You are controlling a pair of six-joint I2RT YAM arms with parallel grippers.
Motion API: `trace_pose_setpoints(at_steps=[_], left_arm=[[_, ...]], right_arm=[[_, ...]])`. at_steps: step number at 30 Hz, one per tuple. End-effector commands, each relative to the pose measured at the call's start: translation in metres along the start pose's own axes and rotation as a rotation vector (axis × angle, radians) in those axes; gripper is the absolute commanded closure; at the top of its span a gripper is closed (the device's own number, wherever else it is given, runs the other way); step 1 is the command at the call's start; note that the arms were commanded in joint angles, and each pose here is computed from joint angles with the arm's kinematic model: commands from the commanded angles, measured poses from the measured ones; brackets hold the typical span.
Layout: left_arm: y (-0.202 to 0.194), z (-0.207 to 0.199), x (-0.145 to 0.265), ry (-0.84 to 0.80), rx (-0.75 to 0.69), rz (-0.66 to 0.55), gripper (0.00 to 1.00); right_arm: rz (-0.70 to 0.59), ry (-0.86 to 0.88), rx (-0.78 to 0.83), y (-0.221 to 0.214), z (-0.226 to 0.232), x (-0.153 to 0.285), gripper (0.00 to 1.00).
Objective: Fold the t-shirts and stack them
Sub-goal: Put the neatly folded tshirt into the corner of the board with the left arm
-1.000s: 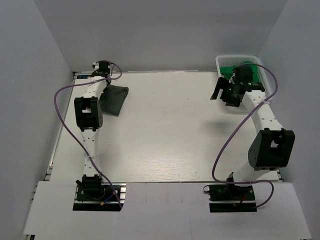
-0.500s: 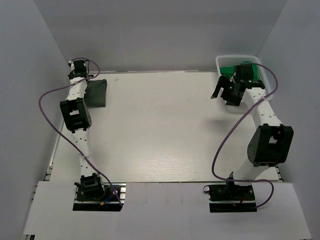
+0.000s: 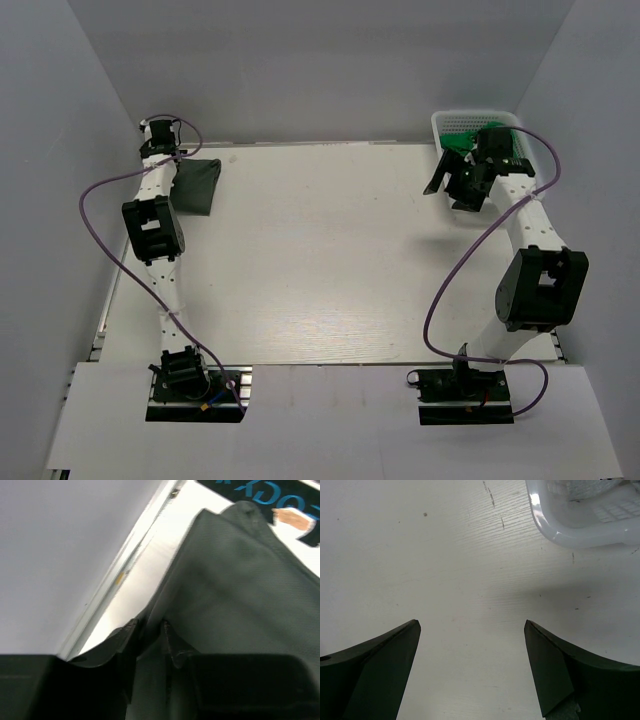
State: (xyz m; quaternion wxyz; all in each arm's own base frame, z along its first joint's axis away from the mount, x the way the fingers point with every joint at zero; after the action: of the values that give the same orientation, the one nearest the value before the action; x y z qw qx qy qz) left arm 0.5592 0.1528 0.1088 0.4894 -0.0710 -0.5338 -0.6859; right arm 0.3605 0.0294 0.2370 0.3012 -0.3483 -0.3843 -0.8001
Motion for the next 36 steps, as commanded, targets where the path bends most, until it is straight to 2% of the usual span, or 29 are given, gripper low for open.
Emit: trace_pose_setpoints(at_steps=[1,2,4,6,7,10,14,15,16,18,19,20,21,22,23,24,25,27,31,32,34,35,36], left_arm=[[0.034,0.035,0.04,0.108,0.065,-0.061,0.64],[0.031,0.04,0.038,0.114,0.077,-0.048,0.59],[0.037,0.055,0.05,0.139,0.1,-0.038,0.37],[0.038,0.066,0.058,0.155,0.132,-0.024,0.35],[0.036,0.073,0.06,0.161,0.144,-0.012,0.18],[0.042,0.084,0.086,0.146,0.183,-0.015,0.01],[0.045,0.094,0.13,0.044,0.259,0.006,0.01],[0.047,0.102,0.157,-0.011,0.3,0.006,0.01],[0.036,0.09,0.168,-0.045,0.291,0.04,0.01],[0.022,0.085,0.196,-0.123,0.347,0.082,0.01],[-0.008,0.075,0.197,-0.162,0.336,0.181,0.01],[-0.012,0.084,0.234,-0.22,0.367,0.149,0.01],[-0.023,0.078,0.249,-0.299,0.377,0.145,0.01],[-0.057,0.065,0.247,-0.335,0.358,0.18,0.01],[-0.067,0.06,0.262,-0.389,0.356,0.15,0.01],[-0.07,0.073,0.297,-0.483,0.385,0.045,0.01],[-0.099,0.065,0.3,-0.52,0.354,0.073,0.01],[-0.118,0.074,0.332,-0.614,0.333,-0.017,0.01],[-0.143,0.087,0.348,-0.598,0.305,-0.095,0.01],[-0.144,0.093,0.359,-0.617,0.291,-0.133,0.01],[-0.152,0.091,0.363,-0.649,0.287,-0.134,0.01],[-0.149,0.091,0.368,-0.683,0.294,-0.181,0.01],[-0.152,0.09,0.366,-0.682,0.292,-0.171,0.01]], right_arm=[[-0.041,0.07,0.02,0.012,0.016,0.016,0.1],[-0.038,0.069,0.019,0.012,0.015,0.016,0.1],[-0.046,0.079,0.033,0.011,0.017,0.022,0.1],[-0.04,0.095,0.043,0.009,0.018,0.024,0.1],[-0.045,0.118,0.052,0.009,0.021,0.03,0.1],[-0.041,0.154,0.073,0.003,0.023,0.039,0.1],[-0.057,0.201,0.089,-0.005,0.025,0.052,0.1],[-0.069,0.214,0.089,-0.01,0.025,0.059,0.1],[-0.112,0.244,0.101,-0.009,0.028,0.067,0.1],[-0.088,0.263,0.084,-0.028,0.02,0.068,0.1],[-0.118,0.29,0.091,-0.03,0.021,0.075,0.1],[-0.101,0.285,0.071,-0.04,0.015,0.07,0.1],[-0.101,0.29,0.064,-0.05,0.01,0.071,0.1],[-0.113,0.326,0.076,-0.057,0.011,0.08,0.1],[-0.097,0.328,0.078,-0.067,0.003,0.073,0.1],[-0.094,0.339,0.083,-0.077,-0.002,0.074,0.1],[-0.116,0.324,0.084,-0.08,-0.005,0.078,0.1],[-0.078,0.3,0.066,-0.099,-0.019,0.07,0.1],[-0.049,0.342,0.058,-0.121,-0.029,0.065,0.1],[-0.06,0.35,0.044,-0.122,-0.029,0.064,0.1],[-0.08,0.389,0.052,-0.128,-0.03,0.066,0.1],[-0.091,0.4,0.051,-0.129,-0.029,0.068,0.1],[-0.106,0.415,0.056,-0.13,-0.029,0.068,0.1]])
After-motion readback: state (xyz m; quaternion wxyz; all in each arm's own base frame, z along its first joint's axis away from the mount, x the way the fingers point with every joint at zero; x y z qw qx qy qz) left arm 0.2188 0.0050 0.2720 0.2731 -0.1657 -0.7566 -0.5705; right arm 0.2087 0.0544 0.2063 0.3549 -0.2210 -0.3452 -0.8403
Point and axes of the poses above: each gripper's point midway between its finger pads, its own x axis back along the fingers, its own z axis along the line the jaws close on, y = z × x, the point moved 8 cm from there along x, back along the fingers, and after that the axes turned 11 degrees about -x, right-handed, at the moved point
